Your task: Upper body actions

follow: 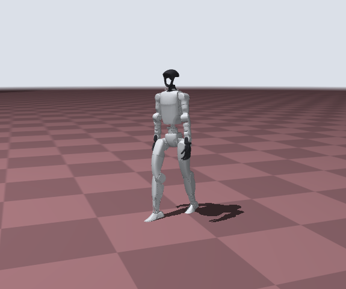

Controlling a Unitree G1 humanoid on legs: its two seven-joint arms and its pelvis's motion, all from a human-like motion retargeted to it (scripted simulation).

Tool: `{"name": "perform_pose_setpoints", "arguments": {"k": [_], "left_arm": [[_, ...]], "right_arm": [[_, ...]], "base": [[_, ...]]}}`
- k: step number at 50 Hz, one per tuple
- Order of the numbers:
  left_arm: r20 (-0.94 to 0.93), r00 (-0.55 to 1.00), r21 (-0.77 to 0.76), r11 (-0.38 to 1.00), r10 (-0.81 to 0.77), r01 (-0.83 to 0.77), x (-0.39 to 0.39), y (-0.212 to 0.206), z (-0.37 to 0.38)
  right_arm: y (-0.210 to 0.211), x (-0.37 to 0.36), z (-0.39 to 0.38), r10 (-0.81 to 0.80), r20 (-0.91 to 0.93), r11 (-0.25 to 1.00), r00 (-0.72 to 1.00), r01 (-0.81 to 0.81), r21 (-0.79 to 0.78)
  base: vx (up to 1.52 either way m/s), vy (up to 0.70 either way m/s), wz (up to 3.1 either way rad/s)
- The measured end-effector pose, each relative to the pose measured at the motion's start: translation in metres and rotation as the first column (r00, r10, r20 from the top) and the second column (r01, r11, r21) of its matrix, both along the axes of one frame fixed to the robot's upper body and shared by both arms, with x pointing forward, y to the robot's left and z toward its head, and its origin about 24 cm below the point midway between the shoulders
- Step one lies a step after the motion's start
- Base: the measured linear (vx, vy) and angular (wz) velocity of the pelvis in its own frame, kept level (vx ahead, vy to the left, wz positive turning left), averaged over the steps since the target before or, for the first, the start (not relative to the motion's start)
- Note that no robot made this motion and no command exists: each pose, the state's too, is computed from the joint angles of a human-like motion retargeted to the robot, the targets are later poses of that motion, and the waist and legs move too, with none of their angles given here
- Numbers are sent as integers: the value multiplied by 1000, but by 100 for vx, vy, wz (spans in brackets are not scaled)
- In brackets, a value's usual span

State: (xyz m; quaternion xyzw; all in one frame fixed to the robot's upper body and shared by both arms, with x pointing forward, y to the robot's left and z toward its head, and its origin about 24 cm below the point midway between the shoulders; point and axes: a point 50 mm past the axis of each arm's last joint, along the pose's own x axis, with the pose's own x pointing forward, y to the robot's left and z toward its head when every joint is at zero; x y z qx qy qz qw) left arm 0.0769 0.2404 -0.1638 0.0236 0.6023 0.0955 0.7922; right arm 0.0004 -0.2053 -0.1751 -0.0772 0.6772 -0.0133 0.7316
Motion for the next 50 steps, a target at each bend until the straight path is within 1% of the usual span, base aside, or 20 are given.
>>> {"name": "perform_pose_setpoints", "arguments": {"k": [5,9,12,14,18,22,25,28,33,37,40,41,45,50], "left_arm": [[-109,994,-58,998,7,-13,-40,-23,-10],[-162,987,-42,999,15,-22,-61,-36,-13],[-192,981,-67,998,-5,-8,-70,-40,-14],[-193,981,-76,997,-6,-9,-74,-43,-14],[-206,978,-76,996,34,-51,-87,-47,-14],[-279,958,-102,989,71,-103,-106,-55,-14],[-319,945,-104,988,75,-114,-114,-58,-13],[-320,945,-87,992,61,-93,-117,-56,-13],[-293,955,-73,994,52,-77,-108,-51,-13],[-267,959,-56,992,93,-112,-100,-45,-13],[-262,954,-42,985,148,-165,-102,-41,-13],[-253,954,-38,983,163,-178,-99,-39,-13],[-196,963,-32,980,186,-196,-80,-32,-12],[-148,985,-15,995,91,-94,-50,-18,-9]], "right_arm": [[-4,-32,2,-57,-99,998,993,57,-3],[-6,-30,2,-99,-87,995,991,98,-12],[-8,-12,1,-67,-36,998,997,66,-12],[-8,7,1,-15,16,1000,1000,15,-10],[-4,52,2,113,145,994,983,-113,-8],[3,92,7,203,276,979,939,-204,-26],[11,112,11,228,338,972,913,-235,-23],[19,117,12,210,358,974,910,-225,1],[21,101,7,191,306,978,933,-207,20],[14,64,1,180,160,982,971,-186,24],[11,30,-1,177,21,984,984,-178,25],[11,25,-1,170,4,985,985,-170,21],[2,30,0,156,16,988,988,-156,-21],[-4,60,3,114,133,993,985,-109,-46]], "base": [[-13,-53,45],[-30,-51,-45],[-36,-45,-73],[-41,-51,-135],[-38,-54,-154],[-24,-47,-142],[-8,-57,-164],[8,-65,-129],[17,-52,-57],[36,-51,-79],[36,-88,-48],[15,-100,-29],[2,-78,-47],[-11,-44,-20]]}}
